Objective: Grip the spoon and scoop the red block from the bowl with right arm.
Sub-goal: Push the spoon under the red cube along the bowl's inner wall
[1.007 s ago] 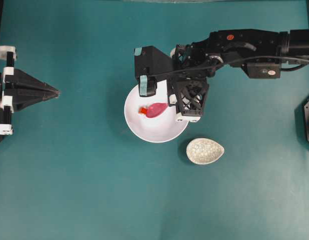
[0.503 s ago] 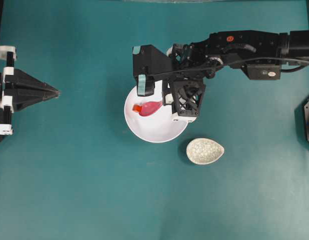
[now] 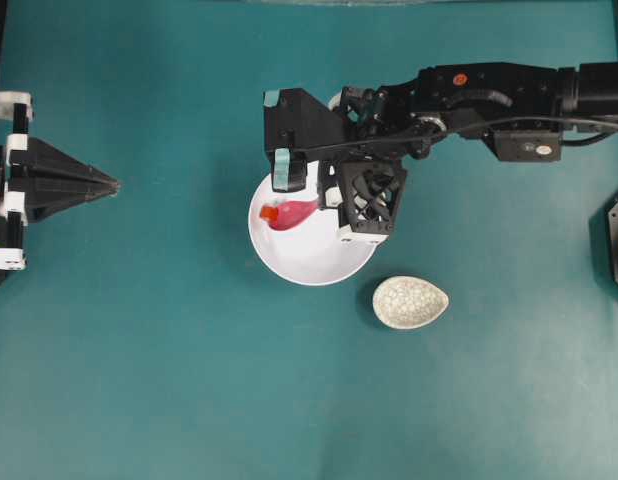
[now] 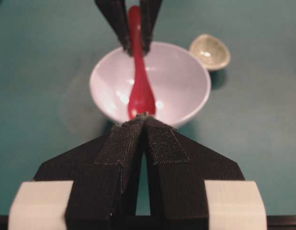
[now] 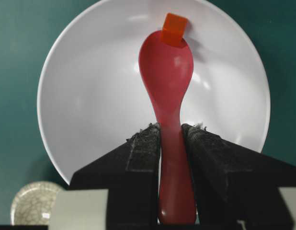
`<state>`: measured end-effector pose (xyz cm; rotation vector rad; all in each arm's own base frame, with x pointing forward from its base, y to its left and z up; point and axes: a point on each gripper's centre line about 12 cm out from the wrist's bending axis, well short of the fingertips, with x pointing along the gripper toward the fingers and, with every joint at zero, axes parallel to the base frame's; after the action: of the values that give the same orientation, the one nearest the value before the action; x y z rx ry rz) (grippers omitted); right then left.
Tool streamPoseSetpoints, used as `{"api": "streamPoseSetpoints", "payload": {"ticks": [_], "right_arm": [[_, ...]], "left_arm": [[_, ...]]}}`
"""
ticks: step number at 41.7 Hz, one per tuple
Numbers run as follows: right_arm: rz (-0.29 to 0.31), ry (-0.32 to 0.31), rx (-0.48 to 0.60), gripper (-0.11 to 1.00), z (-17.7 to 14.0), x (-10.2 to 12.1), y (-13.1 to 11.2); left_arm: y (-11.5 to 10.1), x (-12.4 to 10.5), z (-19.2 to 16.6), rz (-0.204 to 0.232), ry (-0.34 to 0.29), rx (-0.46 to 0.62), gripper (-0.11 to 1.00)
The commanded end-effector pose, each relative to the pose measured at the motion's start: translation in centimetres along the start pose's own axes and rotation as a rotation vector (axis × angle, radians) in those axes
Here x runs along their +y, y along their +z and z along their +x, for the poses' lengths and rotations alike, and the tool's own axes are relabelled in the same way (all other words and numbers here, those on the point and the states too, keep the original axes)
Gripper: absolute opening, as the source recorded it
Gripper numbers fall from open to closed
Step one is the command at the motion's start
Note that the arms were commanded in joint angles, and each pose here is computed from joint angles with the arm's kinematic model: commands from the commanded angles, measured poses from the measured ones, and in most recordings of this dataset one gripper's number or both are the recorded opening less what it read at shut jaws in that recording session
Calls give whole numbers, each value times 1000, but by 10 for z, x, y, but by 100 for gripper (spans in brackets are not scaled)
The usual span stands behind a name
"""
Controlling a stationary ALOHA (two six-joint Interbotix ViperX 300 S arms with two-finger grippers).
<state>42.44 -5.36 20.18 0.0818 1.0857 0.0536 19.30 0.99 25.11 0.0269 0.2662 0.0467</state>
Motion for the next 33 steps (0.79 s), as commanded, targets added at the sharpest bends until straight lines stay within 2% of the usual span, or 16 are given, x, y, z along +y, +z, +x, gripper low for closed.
{"api": "streamPoseSetpoints", "payload": {"ticks": [1,33], "right_arm": [[-8,-9,-53,24,-10,1,12],[-10,-7,-48,24,-10,3,10]], "left_arm": [[5,1,0,1,3,-14,0],[5,1,0,1,3,-14,0]]}}
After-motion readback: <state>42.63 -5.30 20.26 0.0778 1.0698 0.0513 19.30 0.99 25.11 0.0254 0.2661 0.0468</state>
